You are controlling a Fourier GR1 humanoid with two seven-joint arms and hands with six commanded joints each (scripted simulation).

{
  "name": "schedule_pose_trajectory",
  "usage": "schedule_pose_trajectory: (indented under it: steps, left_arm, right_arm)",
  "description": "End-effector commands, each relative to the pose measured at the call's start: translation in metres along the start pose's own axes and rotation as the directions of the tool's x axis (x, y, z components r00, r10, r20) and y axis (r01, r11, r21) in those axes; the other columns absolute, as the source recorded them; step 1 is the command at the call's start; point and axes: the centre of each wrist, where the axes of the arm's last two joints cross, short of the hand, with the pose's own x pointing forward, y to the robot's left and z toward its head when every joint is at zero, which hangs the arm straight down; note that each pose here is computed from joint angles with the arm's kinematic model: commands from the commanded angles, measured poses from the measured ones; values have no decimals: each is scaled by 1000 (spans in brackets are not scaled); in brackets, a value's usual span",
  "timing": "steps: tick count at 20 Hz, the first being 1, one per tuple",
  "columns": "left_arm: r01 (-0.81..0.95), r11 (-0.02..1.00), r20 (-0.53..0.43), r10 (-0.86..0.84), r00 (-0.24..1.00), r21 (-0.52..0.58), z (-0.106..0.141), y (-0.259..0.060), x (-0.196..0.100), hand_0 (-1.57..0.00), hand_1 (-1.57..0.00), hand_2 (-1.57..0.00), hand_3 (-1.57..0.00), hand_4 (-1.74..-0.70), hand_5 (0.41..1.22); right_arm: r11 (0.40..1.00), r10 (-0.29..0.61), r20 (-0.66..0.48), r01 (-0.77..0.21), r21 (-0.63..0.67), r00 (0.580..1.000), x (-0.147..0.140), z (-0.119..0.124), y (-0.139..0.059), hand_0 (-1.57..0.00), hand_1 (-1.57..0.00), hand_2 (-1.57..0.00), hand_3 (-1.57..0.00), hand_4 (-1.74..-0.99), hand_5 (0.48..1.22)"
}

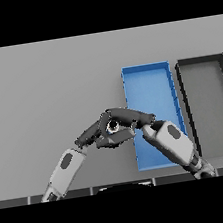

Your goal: Pick up the blue pipe and place it into the blue bin.

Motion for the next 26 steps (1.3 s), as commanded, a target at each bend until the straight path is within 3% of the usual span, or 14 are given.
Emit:
schedule_pose_trajectory:
  steps: [1, 4, 7, 11, 14, 17, 19, 23, 26]
  left_arm:
    - [-6, 1000, 8, 6, 1000, 0, -1, -1, 2, -8, -6, -7, -2, -876, 555]
    - [3, 1000, 16, -3, 1000, 0, 0, 0, 1, -4, -3, -3, -1, -868, 529]
    - [-7, 1000, -13, 7, 1000, -1, 1, -1, 3, -1, -1, -1, 0, -865, 509]
    - [5, 1000, -18, -5, 1000, -7, 3, 0, 3, 0, 0, 0, 1, -867, 486]
    - [1, 1000, -14, -1, 1000, -5, 5, 4, 4, 1, 1, 1, 1, -864, 483]
    - [5, 1000, -27, -5, 1000, 0, 5, 1, 6, 1, 1, 1, 1, -850, 484]
    - [10, 1000, -25, -9, 1000, 5, 8, 2, 6, 1, 1, 1, 1, -841, 477]
    - [31, 999, -41, -30, 999, 25, 11, 4, 6, 1, 1, 1, 1, -829, 465]
    - [39, 999, -45, -38, 998, 25, 13, 5, 4, 1, 1, 1, 1, -824, 462]
  right_arm:
    - [999, -34, -7, 34, -4, 999, 5, -1, -4, -1571, -1571, -1571, -1571, -1492, 1221]
    - [992, -130, -12, 130, -3, 991, 26, -10, -12, -1571, -1571, -1571, -1571, -1494, 1221]
    - [991, -129, 36, 129, -18, 991, 54, -13, -20, -1571, -1571, -1571, -1571, -1492, 1221]
    - [1000, -1, 122, 5, -31, 992, 103, -22, -43, -1571, -1571, -1571, -1571, -1495, 1221]
    - [986, 30, 161, -3, -165, 987, 123, -21, -71, -1571, -1571, -1571, -1571, -1496, 1221]
    - [948, 86, 126, -42, -316, 988, 131, -12, -100, -1571, -1571, -1571, -1571, -1498, 1221]
    - [903, 90, 54, -59, -426, 994, 120, 3, -121, -1571, -1571, -1571, -1571, -1498, 1221]
    - [808, -28, -66, -17, -589, 997, 90, 43, -159, -1571, -1571, -1571, -1571, -1499, 1221]
    - [736, -114, -118, 4, -677, 986, 60, 72, -168, -1571, -1571, -1571, -1571, -1499, 1221]
